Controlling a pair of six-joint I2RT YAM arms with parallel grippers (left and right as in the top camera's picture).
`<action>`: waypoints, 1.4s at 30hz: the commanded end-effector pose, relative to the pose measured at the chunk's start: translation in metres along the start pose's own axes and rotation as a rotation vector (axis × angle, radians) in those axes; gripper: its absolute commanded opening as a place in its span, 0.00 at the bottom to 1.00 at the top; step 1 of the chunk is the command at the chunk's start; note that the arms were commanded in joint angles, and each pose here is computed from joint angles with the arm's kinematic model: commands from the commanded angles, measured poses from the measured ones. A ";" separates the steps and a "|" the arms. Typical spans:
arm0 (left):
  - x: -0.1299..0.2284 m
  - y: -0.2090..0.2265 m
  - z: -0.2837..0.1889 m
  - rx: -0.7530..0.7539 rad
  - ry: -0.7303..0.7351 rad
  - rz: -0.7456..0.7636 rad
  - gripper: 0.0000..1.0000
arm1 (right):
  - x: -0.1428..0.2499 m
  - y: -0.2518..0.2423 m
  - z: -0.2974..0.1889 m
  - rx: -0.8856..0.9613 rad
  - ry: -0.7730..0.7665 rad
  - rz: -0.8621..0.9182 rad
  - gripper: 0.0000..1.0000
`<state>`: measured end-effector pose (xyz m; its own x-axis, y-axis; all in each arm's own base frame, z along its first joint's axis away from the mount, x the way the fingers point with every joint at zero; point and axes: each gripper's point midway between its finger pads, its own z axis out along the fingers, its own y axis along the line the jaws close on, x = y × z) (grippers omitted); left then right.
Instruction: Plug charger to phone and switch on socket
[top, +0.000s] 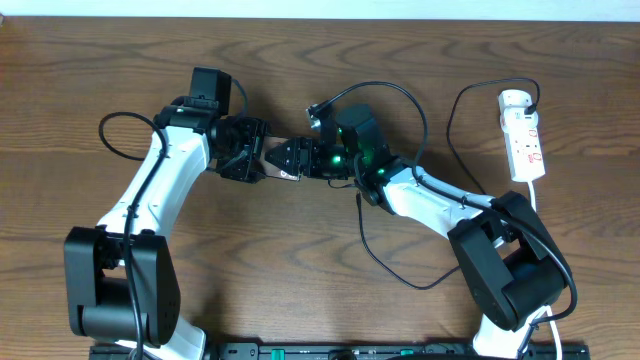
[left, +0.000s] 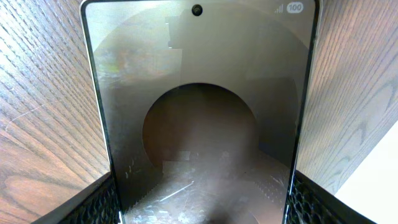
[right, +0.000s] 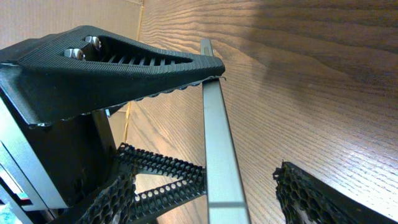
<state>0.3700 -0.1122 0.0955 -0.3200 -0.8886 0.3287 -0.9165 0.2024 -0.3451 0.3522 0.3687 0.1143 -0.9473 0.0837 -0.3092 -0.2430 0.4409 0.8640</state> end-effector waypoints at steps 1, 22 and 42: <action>0.004 -0.002 -0.003 0.011 0.016 0.002 0.07 | 0.000 0.007 0.003 -0.008 -0.004 -0.025 0.72; 0.007 -0.001 -0.002 0.009 0.024 0.009 0.07 | 0.002 0.009 0.007 0.003 -0.014 -0.043 0.72; 0.013 -0.001 -0.001 0.009 0.047 0.014 0.07 | -0.003 0.004 0.007 0.033 -0.044 -0.071 0.62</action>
<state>0.3681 -0.1185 0.0969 -0.3319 -0.8765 0.3487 -0.9146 0.2085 -0.3466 0.3522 0.3752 0.1121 -0.9298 0.0914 -0.3565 -0.2751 0.4709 0.8382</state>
